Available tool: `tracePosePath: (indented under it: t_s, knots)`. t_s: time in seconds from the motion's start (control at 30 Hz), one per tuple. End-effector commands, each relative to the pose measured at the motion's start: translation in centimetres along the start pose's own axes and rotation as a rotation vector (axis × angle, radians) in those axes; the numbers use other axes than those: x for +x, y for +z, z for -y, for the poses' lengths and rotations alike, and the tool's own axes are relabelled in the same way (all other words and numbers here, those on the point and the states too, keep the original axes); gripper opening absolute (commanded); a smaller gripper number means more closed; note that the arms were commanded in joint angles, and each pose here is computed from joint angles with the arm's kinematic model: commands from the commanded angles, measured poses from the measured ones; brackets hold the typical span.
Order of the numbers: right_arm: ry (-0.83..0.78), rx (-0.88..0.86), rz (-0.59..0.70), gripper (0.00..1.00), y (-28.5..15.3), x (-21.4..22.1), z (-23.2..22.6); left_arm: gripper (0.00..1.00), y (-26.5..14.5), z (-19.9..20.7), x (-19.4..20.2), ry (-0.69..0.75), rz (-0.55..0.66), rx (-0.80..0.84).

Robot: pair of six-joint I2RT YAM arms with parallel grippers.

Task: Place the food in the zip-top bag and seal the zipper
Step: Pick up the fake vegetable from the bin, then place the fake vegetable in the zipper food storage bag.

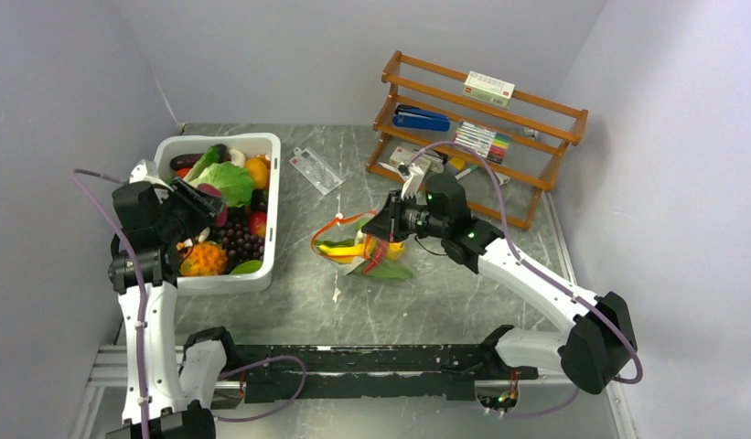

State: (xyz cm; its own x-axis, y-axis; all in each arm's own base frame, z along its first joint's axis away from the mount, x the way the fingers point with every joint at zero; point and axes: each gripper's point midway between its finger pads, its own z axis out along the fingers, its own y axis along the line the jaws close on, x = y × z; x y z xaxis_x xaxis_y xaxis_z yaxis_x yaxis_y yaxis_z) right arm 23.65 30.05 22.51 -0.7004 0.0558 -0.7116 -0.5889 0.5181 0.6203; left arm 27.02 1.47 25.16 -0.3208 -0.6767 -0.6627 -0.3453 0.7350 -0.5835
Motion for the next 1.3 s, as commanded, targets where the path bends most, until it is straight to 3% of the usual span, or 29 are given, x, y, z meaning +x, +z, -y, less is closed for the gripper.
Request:
tracePosePath:
  t_s: [0.0,0.33,0.63,0.93,1.27]
  knots:
    - [-0.007,-0.025,0.059,0.0,0.2,-2.1,-0.9,0.16,-1.9,6.9,2.3,0.14,-0.108,0.426]
    - [0.007,-0.033,0.068,0.0,0.6,-3.1,-1.4,0.18,-5.3,12.8,7.2,0.204,-0.294,0.856]
    - [0.014,-0.026,0.081,0.0,1.0,-4.0,-1.5,0.19,-7.1,14.9,14.1,0.268,-0.532,1.034]
    - [0.002,-0.068,0.094,0.0,0.9,-4.6,-2.5,0.18,-6.3,14.5,21.2,0.265,-0.78,1.043]
    - [-0.026,-0.159,0.022,0.0,1.0,-2.8,-3.6,0.23,-5.3,15.2,22.9,0.319,-0.822,1.04]
